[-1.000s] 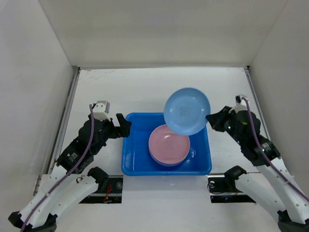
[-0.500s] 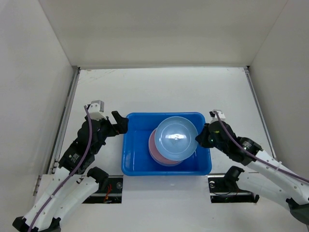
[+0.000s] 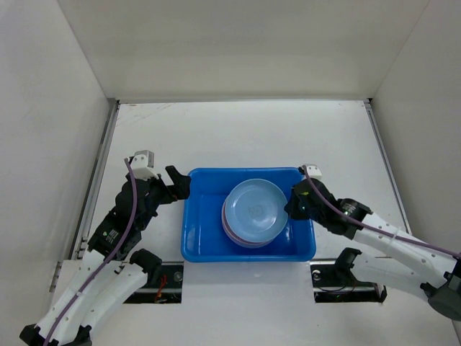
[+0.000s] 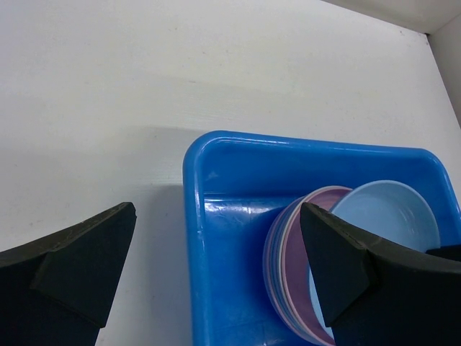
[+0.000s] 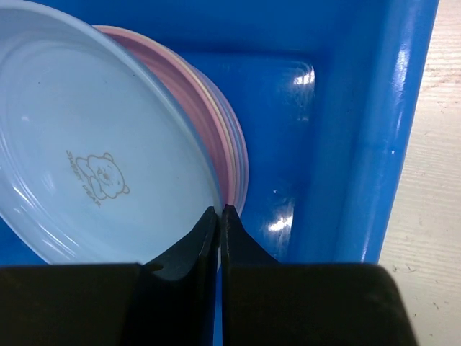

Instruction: Place the plates into the plastic bin on the countertop

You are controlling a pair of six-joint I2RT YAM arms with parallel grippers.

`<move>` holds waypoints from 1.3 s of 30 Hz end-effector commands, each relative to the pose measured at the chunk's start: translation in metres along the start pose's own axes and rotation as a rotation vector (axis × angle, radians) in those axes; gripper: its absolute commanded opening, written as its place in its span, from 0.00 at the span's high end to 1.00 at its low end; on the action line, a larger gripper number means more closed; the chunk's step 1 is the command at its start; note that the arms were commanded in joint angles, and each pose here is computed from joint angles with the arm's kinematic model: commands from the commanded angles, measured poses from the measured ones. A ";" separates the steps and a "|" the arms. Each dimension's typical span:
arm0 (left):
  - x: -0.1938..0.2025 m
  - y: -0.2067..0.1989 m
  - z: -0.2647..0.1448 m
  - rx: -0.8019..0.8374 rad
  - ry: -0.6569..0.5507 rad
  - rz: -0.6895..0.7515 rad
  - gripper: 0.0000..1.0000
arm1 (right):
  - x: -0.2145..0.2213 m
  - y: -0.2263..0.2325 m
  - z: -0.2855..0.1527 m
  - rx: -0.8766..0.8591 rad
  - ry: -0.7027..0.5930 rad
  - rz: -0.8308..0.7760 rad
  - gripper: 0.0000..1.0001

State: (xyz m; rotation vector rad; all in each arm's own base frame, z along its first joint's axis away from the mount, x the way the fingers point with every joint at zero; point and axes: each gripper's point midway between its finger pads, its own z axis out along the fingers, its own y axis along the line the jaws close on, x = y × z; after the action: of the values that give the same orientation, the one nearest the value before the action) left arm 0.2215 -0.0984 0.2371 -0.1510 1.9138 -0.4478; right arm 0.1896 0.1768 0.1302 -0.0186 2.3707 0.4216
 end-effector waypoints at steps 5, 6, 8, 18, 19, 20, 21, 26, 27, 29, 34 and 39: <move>-0.006 -0.001 0.002 0.002 -0.034 -0.025 0.00 | -0.022 0.023 -0.002 -0.071 -0.084 0.026 0.85; -0.006 -0.001 0.002 0.002 -0.034 -0.025 0.00 | -0.021 0.024 -0.001 -0.070 -0.080 0.022 0.84; -0.005 -0.002 0.002 0.003 -0.031 -0.023 0.00 | -0.018 0.026 0.003 -0.067 -0.066 0.010 0.82; -0.005 0.000 0.000 -0.001 -0.032 -0.025 0.00 | -0.022 0.045 -0.005 -0.102 -0.084 -0.021 0.54; -0.005 0.000 0.000 -0.001 -0.032 -0.025 0.00 | -0.025 0.048 -0.009 -0.110 -0.095 -0.023 0.48; -0.004 0.001 0.001 -0.002 -0.030 -0.024 0.00 | -0.028 0.051 -0.014 -0.120 -0.108 -0.027 0.42; -0.004 0.001 0.001 -0.002 -0.030 -0.024 0.00 | -0.031 0.056 -0.020 -0.134 -0.118 -0.035 0.39; -0.003 0.001 0.002 -0.005 -0.026 -0.031 0.00 | -0.045 0.068 -0.048 -0.142 -0.174 -0.071 0.27; -0.002 0.001 0.003 -0.009 -0.023 -0.033 0.00 | -0.048 0.067 -0.052 -0.128 -0.183 -0.078 0.27; -0.001 0.003 0.004 -0.016 -0.019 -0.037 0.00 | -0.053 0.065 -0.059 -0.103 -0.206 -0.091 0.26; 0.005 0.015 0.012 -0.073 -0.015 -0.061 0.00 | -0.077 0.052 -0.072 -0.053 -0.322 -0.065 0.18; 0.020 0.042 0.030 -0.204 -0.030 -0.117 0.00 | -0.102 0.012 -0.063 0.078 -0.486 -0.039 0.15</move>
State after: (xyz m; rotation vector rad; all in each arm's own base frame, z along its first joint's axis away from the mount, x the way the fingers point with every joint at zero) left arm 0.2349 -0.0833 0.2062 -0.2826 1.9520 -0.3663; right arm 0.2003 0.1882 0.2356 -0.0300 2.0204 0.4044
